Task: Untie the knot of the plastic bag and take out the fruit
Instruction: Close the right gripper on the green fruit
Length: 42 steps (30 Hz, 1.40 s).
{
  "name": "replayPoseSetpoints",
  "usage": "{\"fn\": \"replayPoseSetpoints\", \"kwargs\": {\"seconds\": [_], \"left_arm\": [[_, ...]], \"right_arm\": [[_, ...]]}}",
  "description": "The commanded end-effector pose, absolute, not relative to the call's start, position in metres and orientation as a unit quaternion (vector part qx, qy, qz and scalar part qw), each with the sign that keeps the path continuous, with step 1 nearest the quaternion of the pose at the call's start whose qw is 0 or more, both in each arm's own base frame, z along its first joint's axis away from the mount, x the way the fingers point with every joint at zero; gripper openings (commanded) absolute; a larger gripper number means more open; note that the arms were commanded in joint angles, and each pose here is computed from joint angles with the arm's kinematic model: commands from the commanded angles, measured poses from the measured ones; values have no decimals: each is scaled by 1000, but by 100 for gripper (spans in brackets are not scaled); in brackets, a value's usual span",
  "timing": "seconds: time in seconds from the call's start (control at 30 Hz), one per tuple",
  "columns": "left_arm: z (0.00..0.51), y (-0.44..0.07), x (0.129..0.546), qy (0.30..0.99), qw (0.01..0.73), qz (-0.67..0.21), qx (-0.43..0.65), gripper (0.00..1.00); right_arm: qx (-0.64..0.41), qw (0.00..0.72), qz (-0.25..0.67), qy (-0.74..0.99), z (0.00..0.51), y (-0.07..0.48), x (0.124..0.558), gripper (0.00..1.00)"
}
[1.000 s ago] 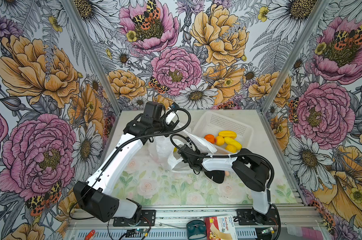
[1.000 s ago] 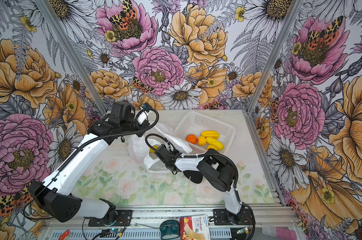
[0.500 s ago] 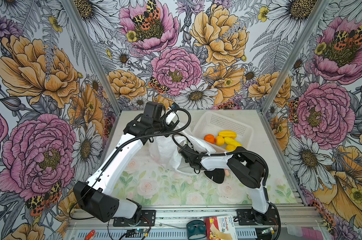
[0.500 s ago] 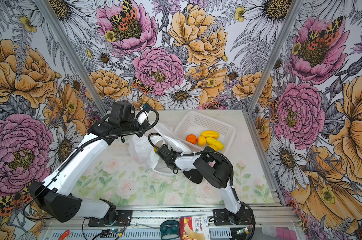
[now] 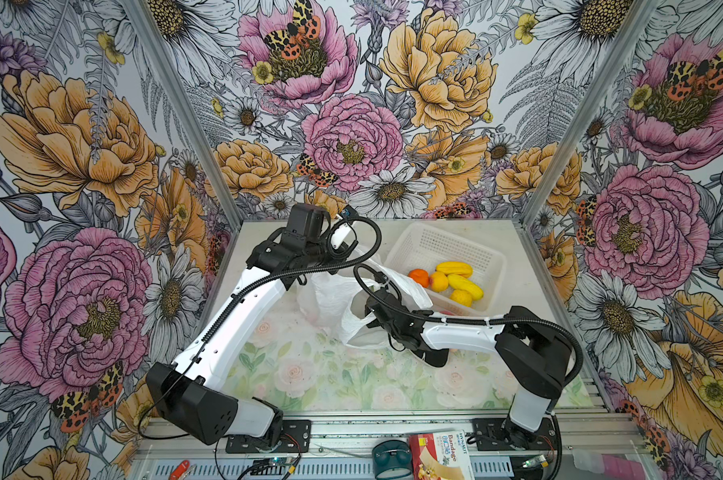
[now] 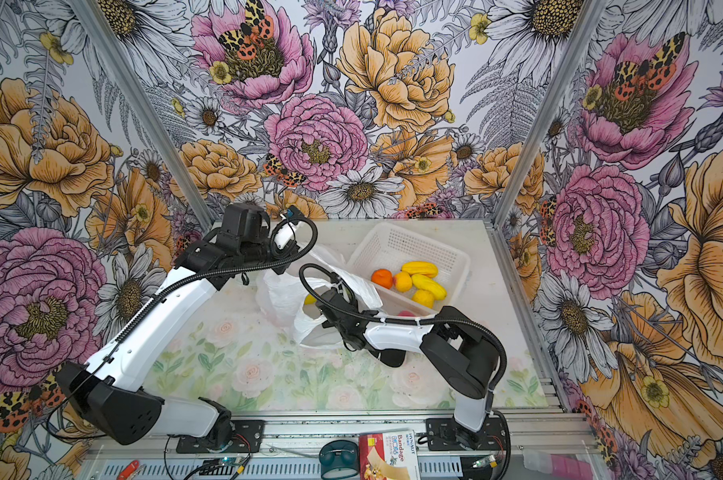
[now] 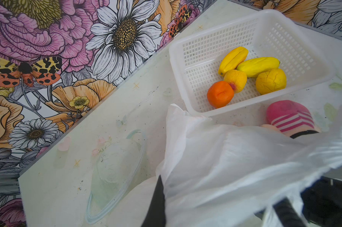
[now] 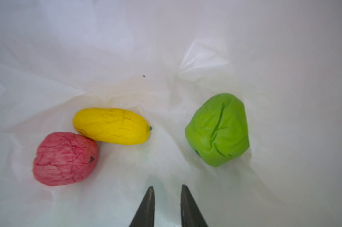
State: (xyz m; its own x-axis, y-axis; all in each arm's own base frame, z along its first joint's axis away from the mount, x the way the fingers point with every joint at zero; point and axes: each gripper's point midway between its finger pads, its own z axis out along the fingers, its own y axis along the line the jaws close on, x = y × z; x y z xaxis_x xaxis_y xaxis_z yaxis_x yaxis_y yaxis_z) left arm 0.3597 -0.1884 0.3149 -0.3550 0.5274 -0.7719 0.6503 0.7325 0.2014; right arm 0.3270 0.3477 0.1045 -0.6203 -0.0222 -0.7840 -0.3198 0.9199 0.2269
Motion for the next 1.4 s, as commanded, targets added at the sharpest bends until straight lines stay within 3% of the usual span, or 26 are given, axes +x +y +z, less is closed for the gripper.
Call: {"fn": "replayPoseSetpoints", "kwargs": {"seconds": [0.0,0.2,0.37,0.5,0.93,1.23,1.37], "left_arm": [[329,-189,361,810,459,-76,357,0],[330,-189,362,811,459,-80,353,0],[331,-190,360,809,460,-87,356,0],[331,-192,359,808,459,-89,358,0],[341,-205,345,788,468,-113,383,0],[342,-207,344,786,467,-118,387,0],[342,-207,343,785,468,-118,389,0]], "right_arm": [[-108,441,233,860,129,354,318,23],[-106,454,245,850,137,347,311,25],[-68,449,158,877,111,335,337,52],[-27,451,96,887,100,331,361,66],[57,458,-7,887,69,310,412,79],[77,437,-7,896,48,297,434,80],[66,426,0,902,39,303,437,85]]}}
